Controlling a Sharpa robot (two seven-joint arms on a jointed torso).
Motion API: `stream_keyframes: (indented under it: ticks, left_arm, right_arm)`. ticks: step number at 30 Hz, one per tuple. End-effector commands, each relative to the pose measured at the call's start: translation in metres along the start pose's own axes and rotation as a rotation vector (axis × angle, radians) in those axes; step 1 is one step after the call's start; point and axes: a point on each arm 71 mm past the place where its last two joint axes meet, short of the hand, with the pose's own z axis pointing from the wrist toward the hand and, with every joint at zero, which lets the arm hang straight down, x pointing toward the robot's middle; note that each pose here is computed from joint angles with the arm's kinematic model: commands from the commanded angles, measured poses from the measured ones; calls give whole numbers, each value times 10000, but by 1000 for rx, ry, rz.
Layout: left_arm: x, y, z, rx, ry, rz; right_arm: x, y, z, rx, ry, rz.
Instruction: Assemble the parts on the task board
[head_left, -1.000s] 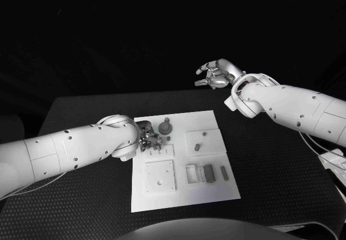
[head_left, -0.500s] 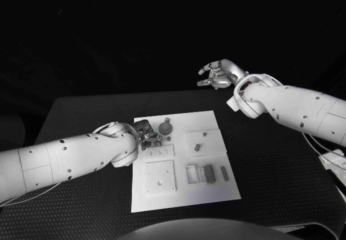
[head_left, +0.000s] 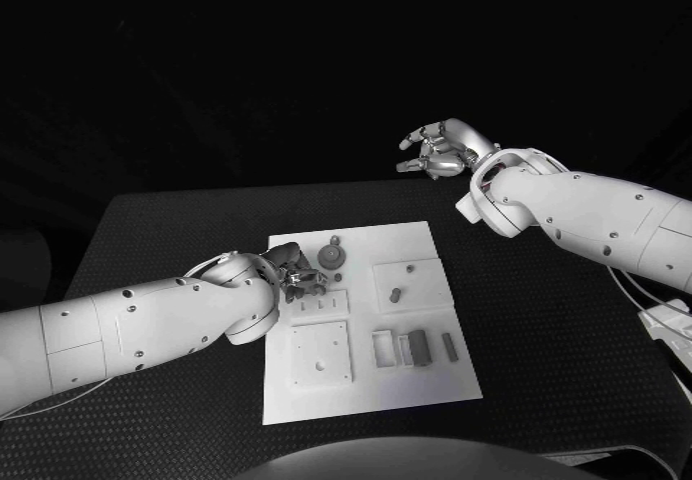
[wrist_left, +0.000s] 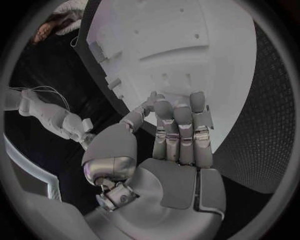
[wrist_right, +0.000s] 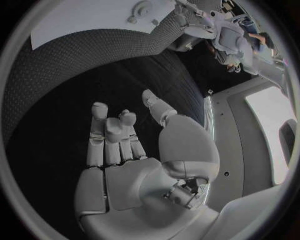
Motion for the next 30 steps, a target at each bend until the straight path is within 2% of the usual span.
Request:
stream_keyframes:
  ticks: [1,4,8,20,30]
  left_arm:
    - [18,-31,-14,30,-45,33]
    - [47,-19,-19,32,-59,36]
    - [83,10,-32,47,-104,43]
    - [117,67,-51,36,-99,42]
    - [199,81,-54,30,-65,49]
  right_arm:
    - [8,3,-3,-6,10,-3]
    - [4,-2,-6,-5,9,-3]
    - [0,-7,-10,-4,9,-3]
    - [2,-15,-15,-2,10,-3]
    - [8,-21,-19,-1,12,-2]
